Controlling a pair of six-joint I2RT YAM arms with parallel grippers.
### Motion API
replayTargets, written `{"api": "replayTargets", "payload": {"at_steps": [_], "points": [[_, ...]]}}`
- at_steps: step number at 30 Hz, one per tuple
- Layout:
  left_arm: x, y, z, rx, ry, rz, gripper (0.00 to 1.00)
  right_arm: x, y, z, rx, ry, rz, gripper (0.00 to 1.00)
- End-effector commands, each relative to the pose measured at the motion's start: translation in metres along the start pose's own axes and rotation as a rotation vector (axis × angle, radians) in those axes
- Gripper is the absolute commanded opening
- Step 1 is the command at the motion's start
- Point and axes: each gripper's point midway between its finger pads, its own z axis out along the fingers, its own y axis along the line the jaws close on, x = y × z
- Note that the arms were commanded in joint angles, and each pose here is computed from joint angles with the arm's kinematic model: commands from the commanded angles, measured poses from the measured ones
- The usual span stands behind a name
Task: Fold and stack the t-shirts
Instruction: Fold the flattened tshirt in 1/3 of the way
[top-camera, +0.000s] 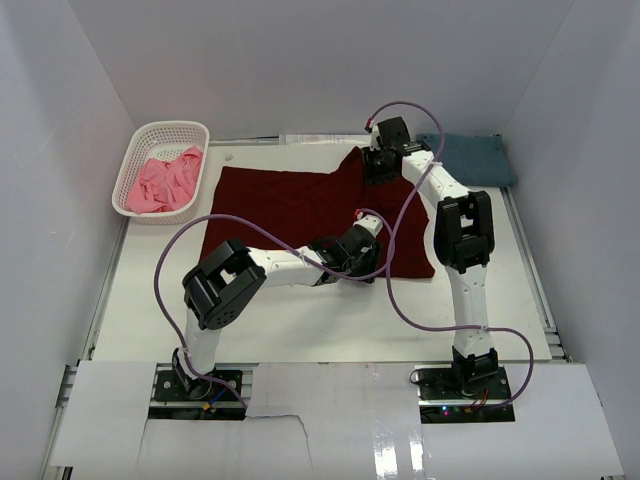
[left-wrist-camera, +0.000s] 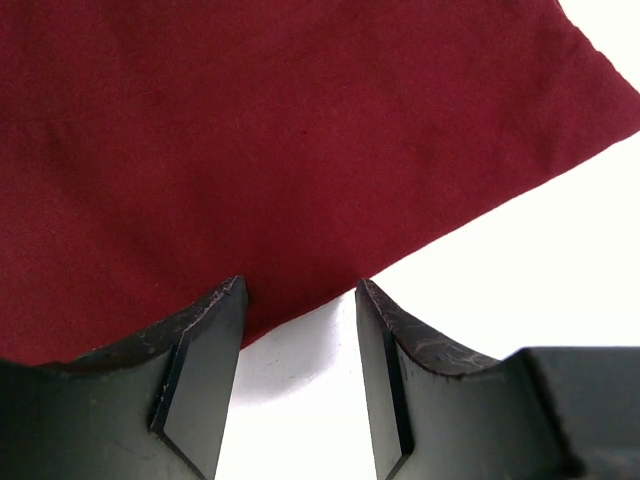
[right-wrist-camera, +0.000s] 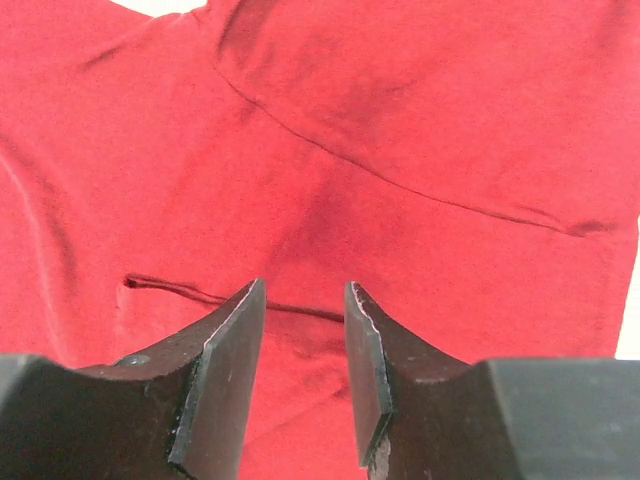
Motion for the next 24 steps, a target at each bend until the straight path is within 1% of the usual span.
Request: {"api": "replayTargets", "payload": {"at_steps": [1,3,4,5,8,9,11,12,16,19,21,24], "points": [[0.09,0.026,-0.011,-0.069,0.294,0.029,0.59,-0.046,-0.004,-0.046,0.03,-0.127,-0.04,0.44],[0.092,0.021,-0.014,-0.047,0.302,0.036,0.59,-0.04,-0.011,-0.058,0.075,-0.107,-0.041,0.44],[0.092,0.018,-0.016,-0.041,0.305,0.037,0.59,-0.044,-0.017,-0.073,0.123,-0.126,-0.037,0.44],[0.097,0.017,-0.019,-0.04,0.314,0.045,0.59,-0.031,-0.021,-0.075,0.139,-0.093,-0.032,0.43],[0.099,0.009,-0.025,-0.027,0.312,0.039,0.59,-0.017,-0.027,-0.094,0.163,-0.073,-0.005,0.43],[0.101,0.008,-0.027,-0.024,0.318,0.039,0.59,0.008,-0.029,-0.092,0.166,-0.007,0.016,0.43],[0.099,-0.001,-0.031,-0.003,0.31,0.041,0.59,0.023,-0.027,-0.103,0.167,0.016,0.038,0.43],[0.098,-0.005,-0.033,0.005,0.307,0.045,0.59,0.041,-0.028,-0.105,0.173,0.042,0.043,0.43],[0.095,-0.011,-0.042,-0.002,0.313,0.065,0.59,0.067,-0.031,-0.106,0.183,0.081,0.051,0.43],[0.079,-0.011,-0.056,-0.018,0.284,0.069,0.6,0.08,-0.027,-0.102,0.162,0.123,0.061,0.43],[0.06,-0.016,-0.067,-0.007,0.232,0.077,0.6,0.082,-0.026,-0.1,0.151,0.128,0.062,0.43],[0.032,-0.024,-0.073,-0.008,0.167,0.09,0.61,0.085,-0.026,-0.094,0.148,0.137,0.062,0.43]]}}
